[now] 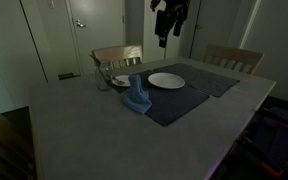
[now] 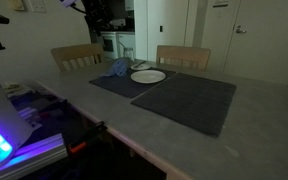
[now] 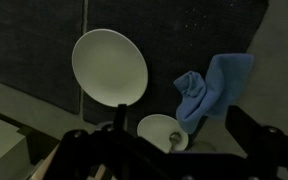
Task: Use the cloth to wipe the plate
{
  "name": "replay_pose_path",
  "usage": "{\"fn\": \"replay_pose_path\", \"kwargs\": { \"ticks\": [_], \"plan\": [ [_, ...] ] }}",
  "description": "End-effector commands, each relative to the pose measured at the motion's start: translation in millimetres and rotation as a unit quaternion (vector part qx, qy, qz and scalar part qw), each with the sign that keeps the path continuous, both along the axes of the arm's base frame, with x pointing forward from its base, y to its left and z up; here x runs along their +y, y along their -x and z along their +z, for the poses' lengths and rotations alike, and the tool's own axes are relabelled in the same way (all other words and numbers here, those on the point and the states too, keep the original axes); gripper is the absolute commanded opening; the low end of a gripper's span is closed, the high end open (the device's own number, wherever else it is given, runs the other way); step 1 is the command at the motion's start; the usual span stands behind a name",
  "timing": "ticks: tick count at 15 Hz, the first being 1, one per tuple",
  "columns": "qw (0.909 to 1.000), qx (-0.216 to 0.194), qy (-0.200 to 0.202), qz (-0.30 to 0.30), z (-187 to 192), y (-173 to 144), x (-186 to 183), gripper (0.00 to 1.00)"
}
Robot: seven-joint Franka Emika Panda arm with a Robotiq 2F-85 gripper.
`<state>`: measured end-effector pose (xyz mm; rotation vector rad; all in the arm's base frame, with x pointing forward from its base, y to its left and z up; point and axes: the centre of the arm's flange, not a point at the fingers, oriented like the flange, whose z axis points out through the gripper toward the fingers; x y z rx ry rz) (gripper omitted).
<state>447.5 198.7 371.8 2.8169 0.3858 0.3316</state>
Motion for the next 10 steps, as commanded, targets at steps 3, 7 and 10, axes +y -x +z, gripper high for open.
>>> {"fn": "replay_pose_path", "kwargs": {
  "ticks": [3,7,10],
  "plan": [
    [0.9984,0.057,0.003,0.002,-49.4,-33.2,3.9,1.00],
    [0.9937,0.107,-0.032,-0.007,-77.4,-50.7,-9.3,1.00],
    [0.9895,0.142,0.026,-0.004,-77.0,-53.6,-11.6,1.00]
  ]
}}
